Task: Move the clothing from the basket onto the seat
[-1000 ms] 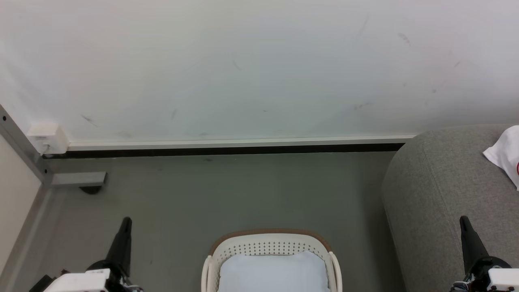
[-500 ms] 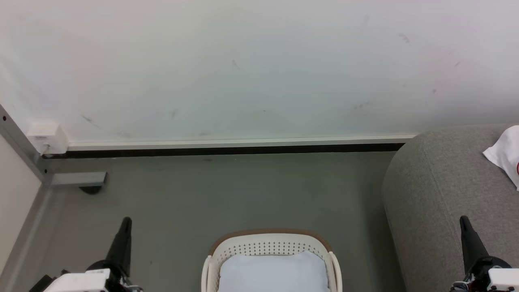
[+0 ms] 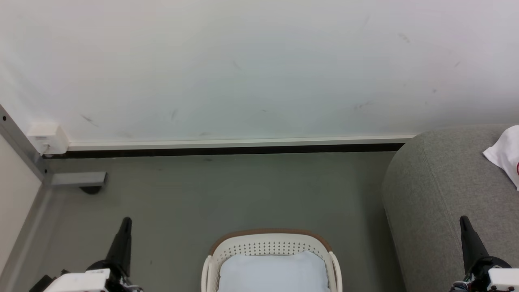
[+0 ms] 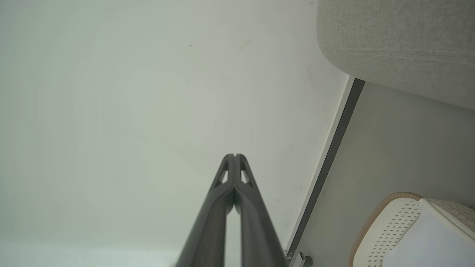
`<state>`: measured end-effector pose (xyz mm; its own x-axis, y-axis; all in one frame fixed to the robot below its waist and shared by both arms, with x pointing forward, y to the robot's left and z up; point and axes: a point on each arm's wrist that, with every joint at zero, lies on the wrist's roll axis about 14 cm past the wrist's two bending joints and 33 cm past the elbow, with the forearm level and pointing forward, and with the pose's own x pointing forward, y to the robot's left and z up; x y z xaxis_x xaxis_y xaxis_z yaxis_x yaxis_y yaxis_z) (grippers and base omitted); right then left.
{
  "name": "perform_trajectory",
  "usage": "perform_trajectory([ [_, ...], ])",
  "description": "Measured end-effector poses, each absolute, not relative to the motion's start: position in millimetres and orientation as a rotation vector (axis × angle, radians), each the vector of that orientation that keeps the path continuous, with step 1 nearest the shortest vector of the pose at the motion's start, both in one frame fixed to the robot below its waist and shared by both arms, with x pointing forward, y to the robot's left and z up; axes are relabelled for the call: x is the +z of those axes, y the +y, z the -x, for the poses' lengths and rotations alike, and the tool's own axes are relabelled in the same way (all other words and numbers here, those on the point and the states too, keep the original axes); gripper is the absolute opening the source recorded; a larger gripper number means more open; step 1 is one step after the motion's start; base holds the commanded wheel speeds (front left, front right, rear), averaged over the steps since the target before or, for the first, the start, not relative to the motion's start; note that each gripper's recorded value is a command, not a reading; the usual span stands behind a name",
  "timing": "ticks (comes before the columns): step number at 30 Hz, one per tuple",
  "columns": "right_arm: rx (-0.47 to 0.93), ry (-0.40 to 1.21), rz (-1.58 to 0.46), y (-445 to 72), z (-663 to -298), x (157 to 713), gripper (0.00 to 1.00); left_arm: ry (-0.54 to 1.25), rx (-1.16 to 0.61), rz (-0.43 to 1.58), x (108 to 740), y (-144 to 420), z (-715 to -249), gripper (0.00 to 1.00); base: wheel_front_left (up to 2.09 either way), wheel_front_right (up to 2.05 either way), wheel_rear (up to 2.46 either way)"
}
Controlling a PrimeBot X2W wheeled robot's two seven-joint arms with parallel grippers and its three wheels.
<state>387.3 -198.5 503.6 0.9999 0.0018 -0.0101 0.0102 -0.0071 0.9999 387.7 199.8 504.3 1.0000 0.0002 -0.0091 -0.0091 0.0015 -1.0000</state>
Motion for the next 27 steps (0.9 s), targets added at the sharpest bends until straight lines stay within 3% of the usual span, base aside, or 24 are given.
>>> perform_trajectory([
  [27,-0.007,0.009,-1.578,-198.5,-387.3,503.6,0.00,0.007,0.007,1.570,504.3,199.8,-387.7,0.00,0.00,0.00,0.00],
])
